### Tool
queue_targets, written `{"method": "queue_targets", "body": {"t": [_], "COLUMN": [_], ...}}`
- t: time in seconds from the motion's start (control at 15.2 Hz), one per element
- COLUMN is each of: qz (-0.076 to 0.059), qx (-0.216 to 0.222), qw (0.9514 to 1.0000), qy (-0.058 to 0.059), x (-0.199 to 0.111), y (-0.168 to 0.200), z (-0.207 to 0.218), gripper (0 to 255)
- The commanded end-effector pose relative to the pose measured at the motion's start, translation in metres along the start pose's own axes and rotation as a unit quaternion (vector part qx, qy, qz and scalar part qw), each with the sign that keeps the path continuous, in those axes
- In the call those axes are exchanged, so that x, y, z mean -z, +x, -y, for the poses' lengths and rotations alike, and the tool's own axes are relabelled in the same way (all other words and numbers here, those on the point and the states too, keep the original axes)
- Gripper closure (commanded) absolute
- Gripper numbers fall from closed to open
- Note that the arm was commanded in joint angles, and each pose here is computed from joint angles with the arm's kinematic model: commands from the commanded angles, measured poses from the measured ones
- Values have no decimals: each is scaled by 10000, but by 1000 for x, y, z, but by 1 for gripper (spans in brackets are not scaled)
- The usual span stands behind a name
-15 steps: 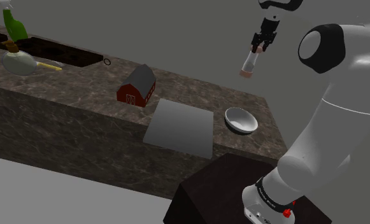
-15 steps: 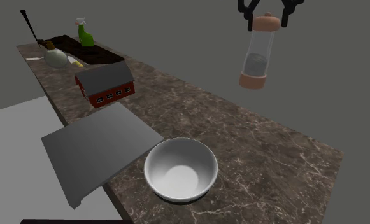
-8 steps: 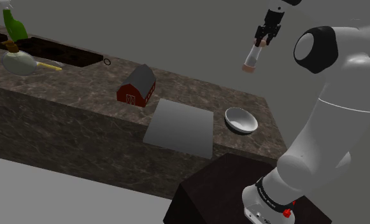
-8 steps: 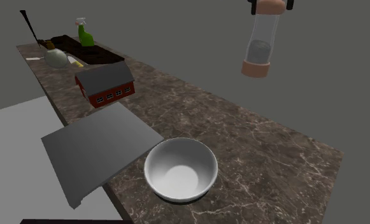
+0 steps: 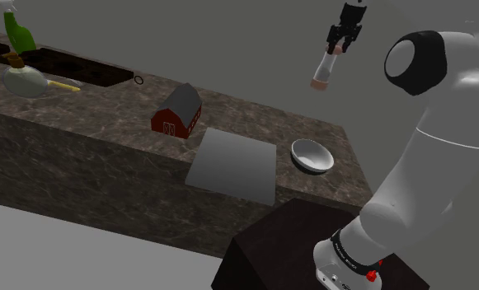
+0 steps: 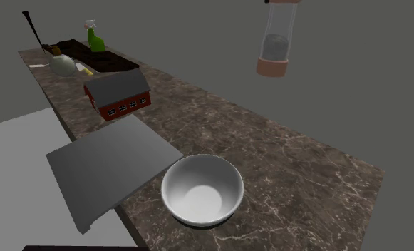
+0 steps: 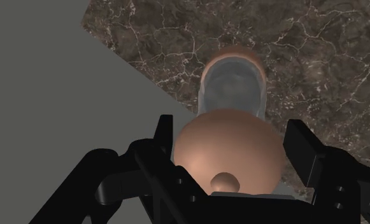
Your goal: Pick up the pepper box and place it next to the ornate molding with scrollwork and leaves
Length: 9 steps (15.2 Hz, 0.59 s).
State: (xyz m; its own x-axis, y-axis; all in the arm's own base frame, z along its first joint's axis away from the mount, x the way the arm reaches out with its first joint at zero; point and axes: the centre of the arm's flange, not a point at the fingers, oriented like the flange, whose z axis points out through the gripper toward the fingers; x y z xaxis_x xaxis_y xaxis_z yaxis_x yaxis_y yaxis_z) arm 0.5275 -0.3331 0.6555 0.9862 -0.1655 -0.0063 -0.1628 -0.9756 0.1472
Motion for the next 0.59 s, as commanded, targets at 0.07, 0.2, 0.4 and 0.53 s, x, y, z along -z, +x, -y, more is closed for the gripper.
{"method": "queue_targets", "body": {"t": [0.07,0.2,0.4,0.53], "qz": [2,2,2,2], "qx": [-4,-4,-4,-4], "qw": [10000,10000,10000,10000], "qy": [-3,-3,-3,-3], "x": [7,11,17,21], "y": [-2,-4,-6,-8], "z": [39,65,104,130], "gripper": [255,255,255,255]}}
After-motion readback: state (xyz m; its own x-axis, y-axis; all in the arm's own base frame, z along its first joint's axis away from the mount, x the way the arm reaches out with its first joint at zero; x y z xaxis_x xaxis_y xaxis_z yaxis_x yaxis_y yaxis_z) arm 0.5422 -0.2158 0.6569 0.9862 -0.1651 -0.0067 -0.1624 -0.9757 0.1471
